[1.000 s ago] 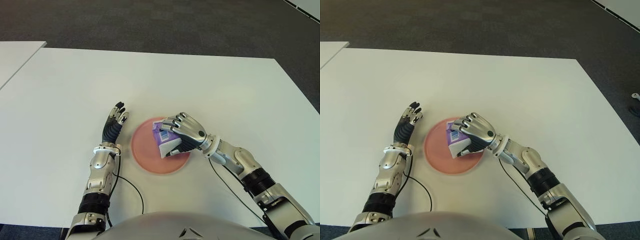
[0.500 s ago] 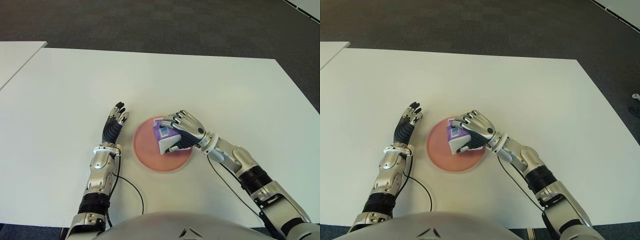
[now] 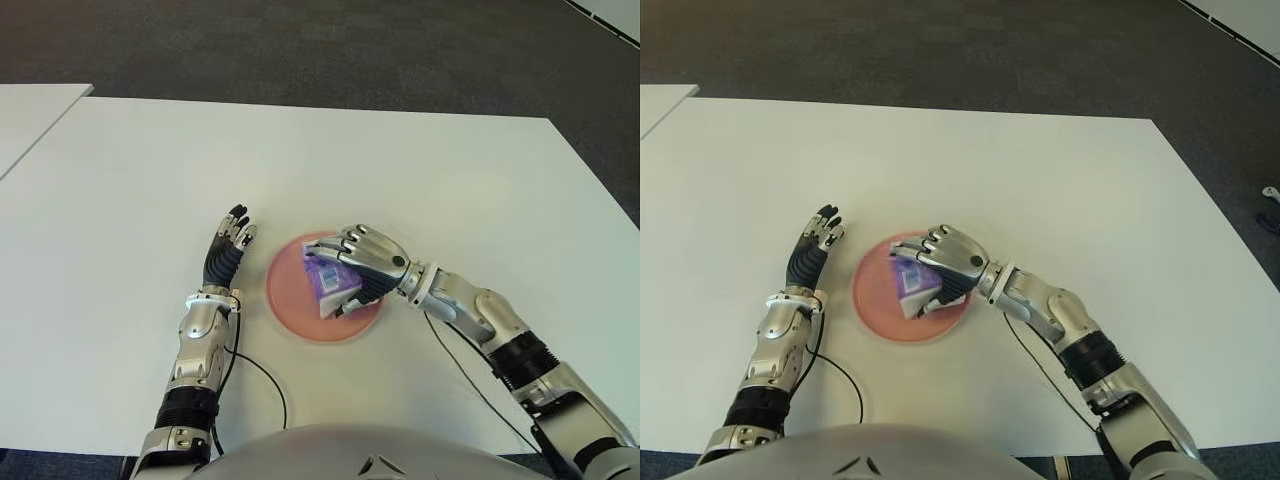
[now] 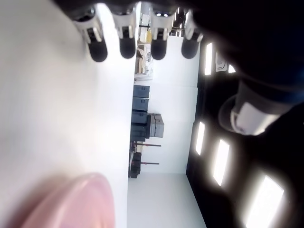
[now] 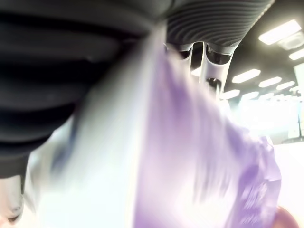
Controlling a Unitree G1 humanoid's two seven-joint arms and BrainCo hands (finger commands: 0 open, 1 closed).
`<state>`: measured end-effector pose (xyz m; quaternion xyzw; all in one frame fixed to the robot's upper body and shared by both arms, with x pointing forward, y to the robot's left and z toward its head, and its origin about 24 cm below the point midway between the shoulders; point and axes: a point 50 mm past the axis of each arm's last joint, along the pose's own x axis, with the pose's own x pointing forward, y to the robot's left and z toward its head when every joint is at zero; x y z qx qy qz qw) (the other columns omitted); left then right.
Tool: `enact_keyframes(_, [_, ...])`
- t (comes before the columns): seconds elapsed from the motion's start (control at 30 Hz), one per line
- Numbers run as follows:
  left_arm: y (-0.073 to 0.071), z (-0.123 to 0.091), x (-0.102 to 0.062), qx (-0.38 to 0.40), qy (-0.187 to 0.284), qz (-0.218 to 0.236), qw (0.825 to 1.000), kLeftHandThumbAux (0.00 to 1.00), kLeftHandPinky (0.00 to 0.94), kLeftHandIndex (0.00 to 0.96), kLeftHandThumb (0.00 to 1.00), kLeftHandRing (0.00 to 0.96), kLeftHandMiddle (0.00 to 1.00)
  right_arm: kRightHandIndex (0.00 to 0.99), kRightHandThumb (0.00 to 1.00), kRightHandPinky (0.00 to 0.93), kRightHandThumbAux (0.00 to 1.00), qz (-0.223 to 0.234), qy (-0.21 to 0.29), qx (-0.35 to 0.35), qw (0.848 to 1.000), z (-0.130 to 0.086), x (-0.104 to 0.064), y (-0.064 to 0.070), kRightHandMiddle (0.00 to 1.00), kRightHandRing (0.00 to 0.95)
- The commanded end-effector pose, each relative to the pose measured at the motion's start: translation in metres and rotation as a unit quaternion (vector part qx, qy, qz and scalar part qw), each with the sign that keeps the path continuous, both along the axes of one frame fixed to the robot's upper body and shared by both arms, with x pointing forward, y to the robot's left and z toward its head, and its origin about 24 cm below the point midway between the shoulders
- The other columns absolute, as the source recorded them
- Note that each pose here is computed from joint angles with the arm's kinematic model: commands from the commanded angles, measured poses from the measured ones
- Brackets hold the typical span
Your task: Put the tissue paper into the plate.
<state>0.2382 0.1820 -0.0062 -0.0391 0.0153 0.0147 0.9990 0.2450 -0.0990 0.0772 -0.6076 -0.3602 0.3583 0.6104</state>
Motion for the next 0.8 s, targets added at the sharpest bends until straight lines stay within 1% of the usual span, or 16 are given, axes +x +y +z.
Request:
enact_keyframes(0.03, [0.0017,-0.0129,-0.0073,0.001,0.035,0.001,0.999,0.538,0.0,0.0,0.0,0.0,0.0,0.003,0.096,0.003,0.454,-0.008,0.027,-0.048,0.998,-0.0119,-0.0064,-0.0052,0.004,0.004])
enact_keyframes(0.2, [0.0016,-0.0134,-0.0073,0.004,0.036,0.0,0.999,0.542,0.0,0.0,0.0,0.0,0.0,0.0,0.058,0.0,0.399,-0.006,0.033,-0.055,0.998,-0.0133,-0.009,-0.0056,0.0,0.0])
enact_keyframes(0.4, [0.0015,-0.0133,-0.0073,0.007,0.035,-0.001,0.999,0.544,0.0,0.0,0.0,0.0,0.0,0.0,0.041,0.0,0.367,-0.003,0.039,-0.069,0.997,-0.0136,-0.0109,-0.0053,0.0,0.0])
enact_keyframes(0.8, [0.0009,-0.0136,-0.0073,0.007,0.036,0.0,0.999,0.541,0.0,0.0,0.0,0.0,0.0,0.0,0.031,0.0,0.37,-0.004,0.037,-0.078,0.996,-0.0132,-0.0123,-0.0053,0.0,0.0])
